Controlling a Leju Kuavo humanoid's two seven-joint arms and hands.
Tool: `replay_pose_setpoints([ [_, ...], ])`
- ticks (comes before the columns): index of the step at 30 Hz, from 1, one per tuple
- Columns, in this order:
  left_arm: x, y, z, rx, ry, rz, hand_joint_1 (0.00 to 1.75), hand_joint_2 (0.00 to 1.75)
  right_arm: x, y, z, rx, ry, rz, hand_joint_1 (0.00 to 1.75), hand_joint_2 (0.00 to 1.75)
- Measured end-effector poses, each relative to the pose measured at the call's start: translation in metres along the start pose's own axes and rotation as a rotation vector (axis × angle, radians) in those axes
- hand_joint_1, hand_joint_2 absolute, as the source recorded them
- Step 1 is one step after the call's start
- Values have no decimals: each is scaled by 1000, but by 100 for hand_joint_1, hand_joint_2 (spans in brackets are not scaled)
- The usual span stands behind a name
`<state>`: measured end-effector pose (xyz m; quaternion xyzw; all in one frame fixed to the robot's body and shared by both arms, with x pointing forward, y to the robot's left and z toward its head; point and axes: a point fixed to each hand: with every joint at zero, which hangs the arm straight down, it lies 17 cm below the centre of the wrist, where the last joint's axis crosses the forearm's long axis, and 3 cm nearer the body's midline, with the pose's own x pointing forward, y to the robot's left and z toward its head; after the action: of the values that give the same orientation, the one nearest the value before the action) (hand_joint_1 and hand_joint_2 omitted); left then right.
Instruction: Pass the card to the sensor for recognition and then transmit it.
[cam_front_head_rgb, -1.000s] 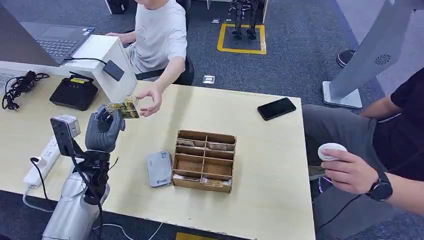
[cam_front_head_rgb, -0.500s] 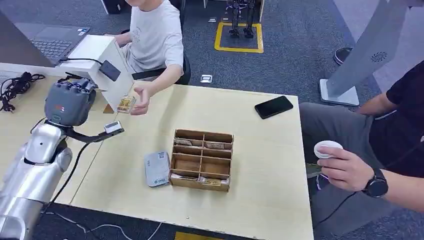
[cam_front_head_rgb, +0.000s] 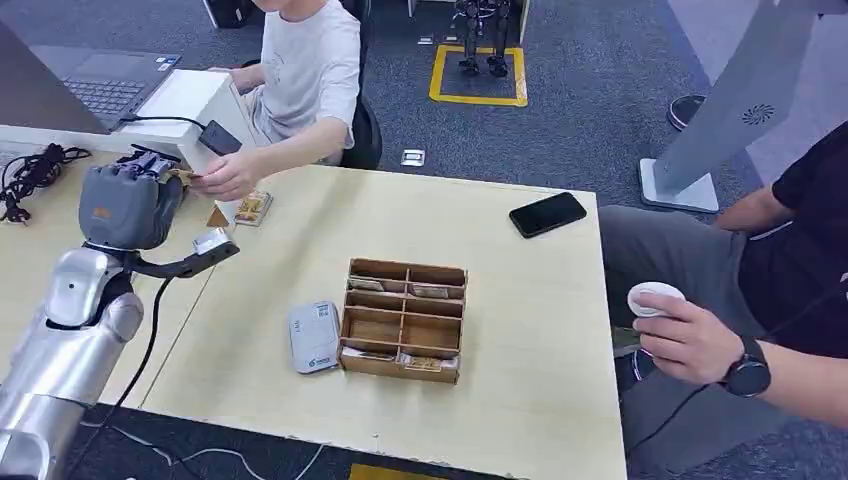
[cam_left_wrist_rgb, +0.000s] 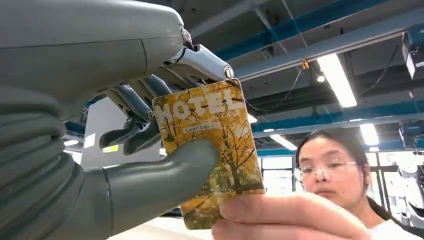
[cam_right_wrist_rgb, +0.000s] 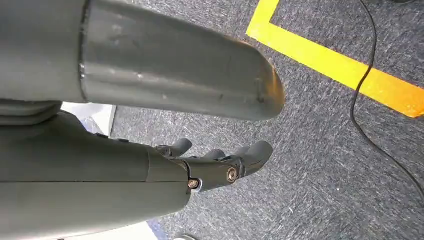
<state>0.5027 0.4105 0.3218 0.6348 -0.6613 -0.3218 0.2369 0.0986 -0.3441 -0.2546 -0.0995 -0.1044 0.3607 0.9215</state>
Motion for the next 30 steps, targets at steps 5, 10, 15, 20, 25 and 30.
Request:
replay_pose_setpoints([
  [5, 1, -4, 1, -17, 4, 14, 0, 175, -1, 0, 0, 0, 4, -3, 0, 0],
  [10, 0, -7, 3, -28, 21, 81, 0, 175, -2, 0, 0, 1, 11, -10, 0, 0],
  [15, 0, -9, 5, -38, 22, 92, 0, 175, -3, 0, 0, 2, 13, -13, 0, 0],
  [20, 0, -10, 5, -40, 23, 92, 0, 175, -4, 0, 0, 4, 14, -6, 0, 0],
  [25, -1, -13, 6, -54, 36, 114, 0, 175, -5, 0, 0, 3, 16, -4, 0, 0],
  [30, 11, -30, 9, -135, 151, 478, 0, 0, -7, 1, 1, -5, 28, -27, 0, 0],
])
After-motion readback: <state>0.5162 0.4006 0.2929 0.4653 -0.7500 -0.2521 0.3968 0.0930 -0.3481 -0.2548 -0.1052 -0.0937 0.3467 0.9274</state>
